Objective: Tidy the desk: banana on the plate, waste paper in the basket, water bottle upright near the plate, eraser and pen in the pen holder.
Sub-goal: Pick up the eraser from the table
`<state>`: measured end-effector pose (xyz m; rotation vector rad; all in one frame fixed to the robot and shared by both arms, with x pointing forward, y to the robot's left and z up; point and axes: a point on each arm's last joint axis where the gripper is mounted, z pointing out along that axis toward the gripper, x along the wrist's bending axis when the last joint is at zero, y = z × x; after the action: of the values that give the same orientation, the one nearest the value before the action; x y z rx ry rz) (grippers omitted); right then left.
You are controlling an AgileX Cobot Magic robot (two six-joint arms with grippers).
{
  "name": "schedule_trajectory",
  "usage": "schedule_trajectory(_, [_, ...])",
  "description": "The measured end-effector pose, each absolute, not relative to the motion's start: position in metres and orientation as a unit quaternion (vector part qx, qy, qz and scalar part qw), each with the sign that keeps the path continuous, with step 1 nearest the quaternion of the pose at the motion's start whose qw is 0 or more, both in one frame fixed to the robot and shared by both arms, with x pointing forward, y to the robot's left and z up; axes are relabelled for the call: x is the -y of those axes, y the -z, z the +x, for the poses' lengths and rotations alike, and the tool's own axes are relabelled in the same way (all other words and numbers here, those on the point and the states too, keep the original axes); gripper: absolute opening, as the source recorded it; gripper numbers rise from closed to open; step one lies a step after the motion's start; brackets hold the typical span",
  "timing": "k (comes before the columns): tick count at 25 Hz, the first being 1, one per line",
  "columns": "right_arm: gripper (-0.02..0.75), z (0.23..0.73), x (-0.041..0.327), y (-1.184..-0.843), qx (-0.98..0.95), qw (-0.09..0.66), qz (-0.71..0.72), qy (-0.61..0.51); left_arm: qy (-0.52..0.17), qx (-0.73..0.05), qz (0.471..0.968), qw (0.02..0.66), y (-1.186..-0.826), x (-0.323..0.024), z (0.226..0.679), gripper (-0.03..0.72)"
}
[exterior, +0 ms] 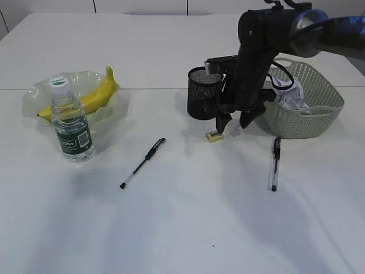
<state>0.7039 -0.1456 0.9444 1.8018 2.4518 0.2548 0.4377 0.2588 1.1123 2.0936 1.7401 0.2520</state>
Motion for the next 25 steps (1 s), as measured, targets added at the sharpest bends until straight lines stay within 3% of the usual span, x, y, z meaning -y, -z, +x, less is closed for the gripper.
schedule_trajectory(7, [0.479, 0.708, 0.148, -0.932, -0.795, 0.026, 0.6, -0.086, -0.09, -0.623, 0.75, 0.203, -1.112, -0.259, 0.438, 0.523])
schedule_trajectory(18, [0.48, 0.718, 0.143, -0.944, -0.789, 0.035, 0.602, -0.116, -0.09, -0.623, 0.75, 0.203, -1.112, -0.259, 0.438, 0.523])
schedule_trajectory(25, [0.48, 0.711, 0.122, -0.941, -0.806, 0.04, 0.581, -0.108, -0.09, -0.623, 0.75, 0.203, -1.112, -0.259, 0.438, 0.523])
